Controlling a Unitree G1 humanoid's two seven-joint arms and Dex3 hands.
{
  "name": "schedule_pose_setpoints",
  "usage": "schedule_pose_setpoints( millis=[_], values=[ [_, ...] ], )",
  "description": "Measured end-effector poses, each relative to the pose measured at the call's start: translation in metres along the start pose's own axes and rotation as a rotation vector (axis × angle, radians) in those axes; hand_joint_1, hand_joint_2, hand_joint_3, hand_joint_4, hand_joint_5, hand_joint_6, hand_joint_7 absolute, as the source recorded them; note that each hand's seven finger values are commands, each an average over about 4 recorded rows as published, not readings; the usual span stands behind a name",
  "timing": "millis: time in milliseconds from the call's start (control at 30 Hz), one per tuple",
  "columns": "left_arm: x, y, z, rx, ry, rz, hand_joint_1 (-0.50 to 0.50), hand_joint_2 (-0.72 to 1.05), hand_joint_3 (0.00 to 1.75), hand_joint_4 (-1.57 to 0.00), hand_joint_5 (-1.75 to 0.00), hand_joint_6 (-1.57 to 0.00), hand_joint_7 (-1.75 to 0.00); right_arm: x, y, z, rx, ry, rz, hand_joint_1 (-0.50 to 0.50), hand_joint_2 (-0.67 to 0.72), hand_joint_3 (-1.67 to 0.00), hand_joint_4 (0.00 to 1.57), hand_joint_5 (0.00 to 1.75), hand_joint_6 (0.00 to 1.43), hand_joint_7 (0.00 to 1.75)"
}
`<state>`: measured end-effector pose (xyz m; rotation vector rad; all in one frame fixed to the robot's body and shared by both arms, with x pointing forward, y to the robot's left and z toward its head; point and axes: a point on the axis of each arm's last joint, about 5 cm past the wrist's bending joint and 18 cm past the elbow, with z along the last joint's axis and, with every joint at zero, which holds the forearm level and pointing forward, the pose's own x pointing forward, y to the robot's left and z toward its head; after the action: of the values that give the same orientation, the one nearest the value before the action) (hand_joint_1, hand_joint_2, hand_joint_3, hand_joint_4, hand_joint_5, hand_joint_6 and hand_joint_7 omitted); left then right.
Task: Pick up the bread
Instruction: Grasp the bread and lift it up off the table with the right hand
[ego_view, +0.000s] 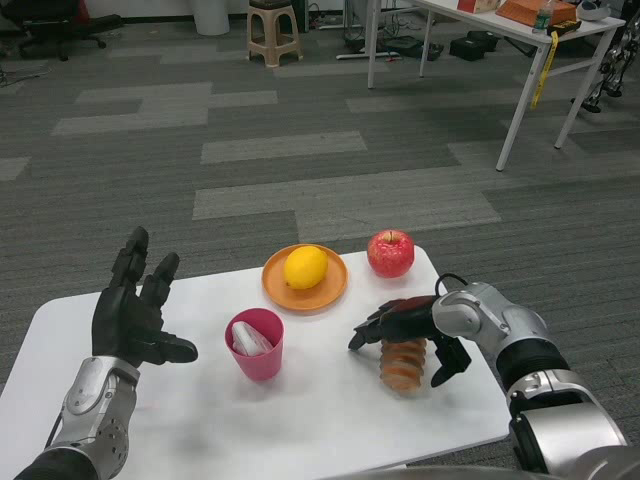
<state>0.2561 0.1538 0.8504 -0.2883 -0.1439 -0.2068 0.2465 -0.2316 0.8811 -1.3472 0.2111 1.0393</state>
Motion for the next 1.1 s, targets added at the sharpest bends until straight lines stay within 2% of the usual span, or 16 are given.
schedule_pose_setpoints(
  millis=[67, 133, 200, 267, 400, 467, 567, 667, 800, 967, 1100],
  values=[
    [0.0000, 0.0000, 0.0000, 0.000, 0.000, 0.000, 0.50, -0.46, 0.09, 0.00, -0.41, 0.00, 0.00, 0.0002, 0.0001, -0.0002, 0.008, 0.002, -0.003, -0.17, -0.24, -1.47, 0.00, 0.58, 0.00, 0.63],
    [0.0000, 0.0000, 0.0000, 0.000, 0.000, 0.000, 0.50, -0.46, 0.09, 0.00, -0.41, 0.00, 0.00, 0.0001, 0.0005, -0.0007, 0.016, 0.003, -0.007, -0.17, -0.45, -0.99, 0.00, 0.58, 0.00, 0.63],
    [0.0000, 0.0000, 0.0000, 0.000, 0.000, 0.000, 0.50, -0.46, 0.09, 0.00, -0.41, 0.00, 0.00, -0.0001, 0.0010, -0.0013, 0.027, 0.005, -0.011, -0.17, -0.54, -0.56, 0.00, 0.58, 0.00, 0.63],
    [0.0000, 0.0000, 0.0000, 0.000, 0.000, 0.000, 0.50, -0.46, 0.09, 0.00, -0.41, 0.00, 0.00, -0.0002, 0.0016, -0.0020, 0.043, 0.008, -0.018, -0.17, -0.51, -0.48, 0.00, 0.63, 0.00, 0.59],
    [0.0000, 0.0000, 0.0000, 0.000, 0.000, 0.000, 0.50, -0.46, 0.09, 0.00, -0.41, 0.00, 0.00, 0.0001, 0.0024, -0.0026, 0.074, 0.009, -0.037, -0.17, -0.53, -0.56, 0.00, 0.85, 0.00, 0.56],
    [0.0000, 0.0000, 0.0000, 0.000, 0.000, 0.000, 0.50, -0.46, 0.07, 0.00, -0.41, 0.00, 0.00, 0.0000, 0.0024, -0.0029, 0.088, 0.007, -0.049, -0.17, -0.54, -0.59, 0.00, 0.87, 0.00, 0.59],
    [0.0000, 0.0000, 0.0000, 0.000, 0.000, 0.000, 0.50, -0.46, 0.07, 0.00, -0.41, 0.00, 0.00, -0.0002, 0.0022, -0.0032, 0.101, 0.006, -0.061, -0.17, -0.54, -0.67, 0.00, 0.87, 0.00, 0.75],
    [0.0000, 0.0000, 0.0000, 0.000, 0.000, 0.000, 0.50, -0.46, 0.09, 0.00, -0.41, 0.00, 0.00, -0.0001, 0.0023, -0.0033, 0.106, 0.005, -0.064, -0.17, -0.54, -0.67, 0.00, 0.87, 0.00, 0.89],
    [0.0000, 0.0000, 0.0000, 0.000, 0.000, 0.000, 0.50, -0.46, 0.09, 0.00, -0.41, 0.00, 0.00, 0.0001, 0.0026, -0.0034, 0.112, 0.003, -0.066, -0.16, -0.54, -0.71, 0.00, 0.95, 0.00, 1.19],
    [0.0000, 0.0000, 0.0000, 0.000, 0.000, 0.000, 0.50, -0.46, 0.07, 0.00, -0.41, 0.00, 0.00, 0.0002, 0.0025, -0.0033, 0.122, -0.002, -0.075, -0.17, -0.54, -0.71, 0.00, 0.99, 0.00, 1.36],
    [0.0000, 0.0000, 0.0000, 0.000, 0.000, 0.000, 0.50, -0.46, 0.07, 0.00, -0.41, 0.00, 0.00, 0.0002, 0.0027, -0.0029, 0.144, -0.016, -0.099, -0.17, -0.54, -0.71, 0.00, 1.12, 0.00, 1.40]
  ],
)
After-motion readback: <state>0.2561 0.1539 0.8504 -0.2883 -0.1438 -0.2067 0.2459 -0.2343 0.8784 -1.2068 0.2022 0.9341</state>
